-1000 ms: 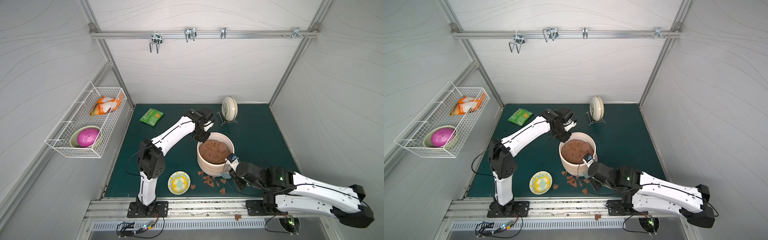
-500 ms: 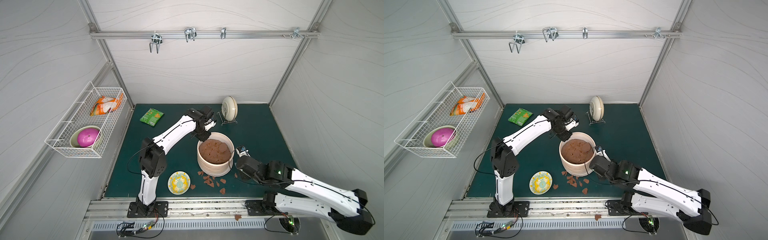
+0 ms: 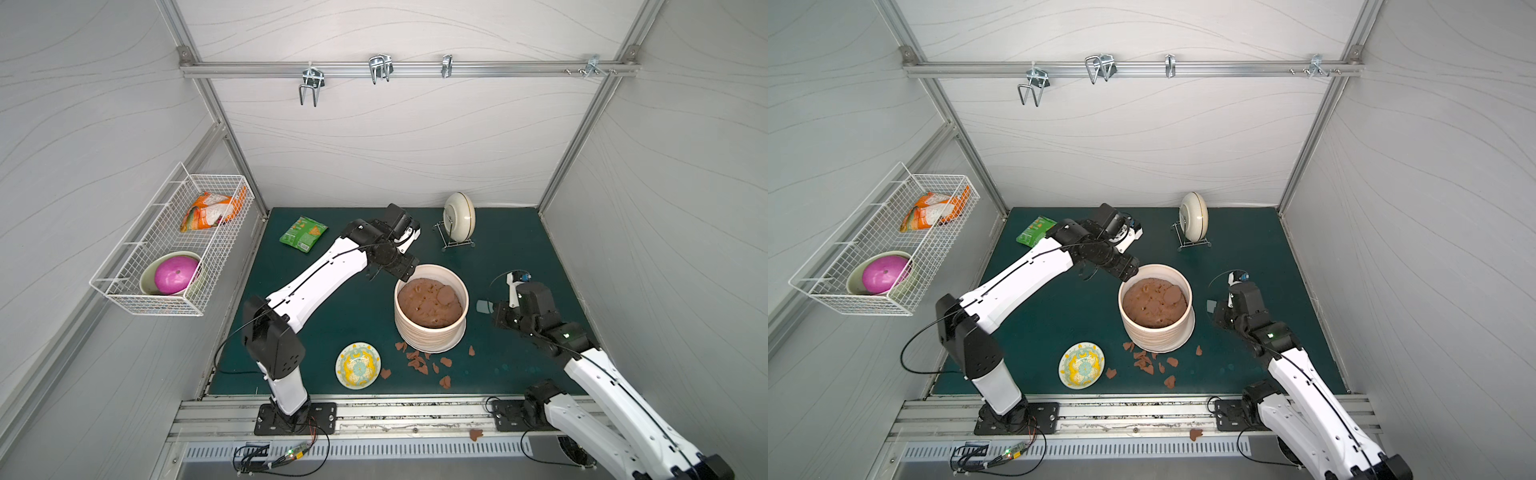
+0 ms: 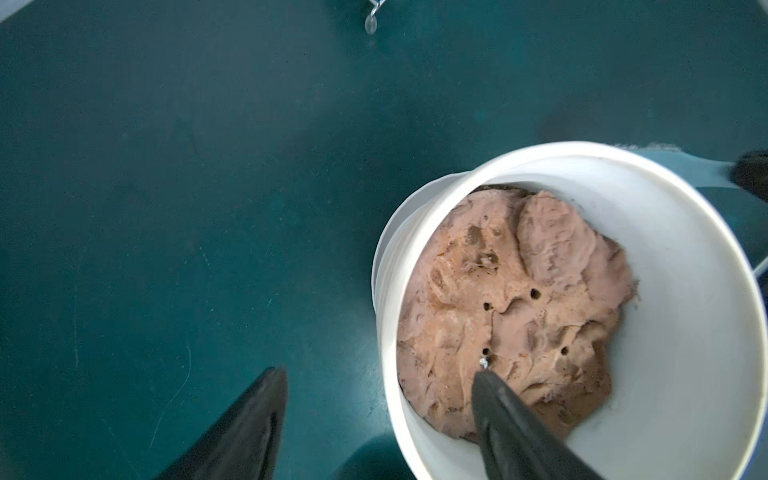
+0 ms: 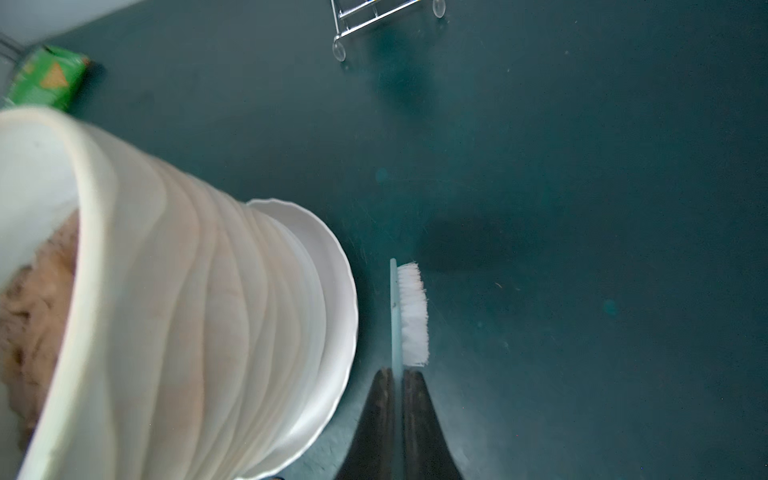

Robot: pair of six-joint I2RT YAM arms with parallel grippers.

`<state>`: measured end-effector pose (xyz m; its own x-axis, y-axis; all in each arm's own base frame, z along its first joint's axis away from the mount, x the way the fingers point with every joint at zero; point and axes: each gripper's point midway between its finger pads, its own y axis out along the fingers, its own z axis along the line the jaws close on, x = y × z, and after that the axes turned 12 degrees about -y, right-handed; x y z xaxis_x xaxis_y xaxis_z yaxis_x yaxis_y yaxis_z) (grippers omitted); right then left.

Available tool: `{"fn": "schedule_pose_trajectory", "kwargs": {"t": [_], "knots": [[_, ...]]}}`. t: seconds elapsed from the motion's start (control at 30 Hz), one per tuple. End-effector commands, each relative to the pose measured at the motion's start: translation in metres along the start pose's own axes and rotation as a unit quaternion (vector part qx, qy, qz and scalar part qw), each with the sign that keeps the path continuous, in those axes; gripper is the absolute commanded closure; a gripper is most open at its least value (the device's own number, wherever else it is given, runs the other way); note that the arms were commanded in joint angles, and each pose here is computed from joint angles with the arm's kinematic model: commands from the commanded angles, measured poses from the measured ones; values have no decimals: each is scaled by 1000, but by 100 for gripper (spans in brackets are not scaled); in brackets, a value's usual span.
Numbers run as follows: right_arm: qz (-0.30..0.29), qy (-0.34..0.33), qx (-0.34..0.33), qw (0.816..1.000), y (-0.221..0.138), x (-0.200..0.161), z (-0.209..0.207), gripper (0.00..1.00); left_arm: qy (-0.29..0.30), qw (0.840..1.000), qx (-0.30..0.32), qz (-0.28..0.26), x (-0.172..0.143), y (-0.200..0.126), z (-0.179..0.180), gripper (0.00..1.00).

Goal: Scrub the dried mud off the ceramic pot
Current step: Place the brush at the center of the board.

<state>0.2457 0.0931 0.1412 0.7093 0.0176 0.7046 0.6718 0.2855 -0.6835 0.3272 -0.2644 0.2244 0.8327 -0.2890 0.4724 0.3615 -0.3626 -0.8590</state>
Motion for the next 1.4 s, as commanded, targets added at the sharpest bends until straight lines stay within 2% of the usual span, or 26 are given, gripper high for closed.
{"fn": "schedule_pose_trajectory", "kwargs": {"t": [0.0,0.1,0.33,0.63,0.73,0.83,1.0,1.1,1.2,1.37], "knots": [[-69,44,128,988,6,36,28,100,-44,997,-28,-61,17,-6,1,19],[-77,69,131,986,18,43,21,100,-77,994,-26,-76,14,-6,18,16],[-45,117,142,982,55,35,7,100,-152,981,-29,-116,10,-8,60,6],[-1,149,143,978,79,18,-7,98,-186,975,-16,-123,1,5,85,0],[10,153,136,979,79,10,-11,86,-189,974,-14,-122,-3,9,90,0],[18,149,128,980,78,2,-14,78,-197,973,-9,-121,-6,13,95,0],[40,153,113,981,76,-11,-22,54,-199,972,24,-123,-11,17,110,0],[41,155,86,983,65,-15,-29,31,-200,970,48,-133,-16,17,120,0],[37,157,43,986,52,-21,-39,3,-202,965,76,-147,-20,16,133,0],[32,160,-37,986,36,-33,-62,1,-198,955,135,-175,-27,17,160,0]]}}
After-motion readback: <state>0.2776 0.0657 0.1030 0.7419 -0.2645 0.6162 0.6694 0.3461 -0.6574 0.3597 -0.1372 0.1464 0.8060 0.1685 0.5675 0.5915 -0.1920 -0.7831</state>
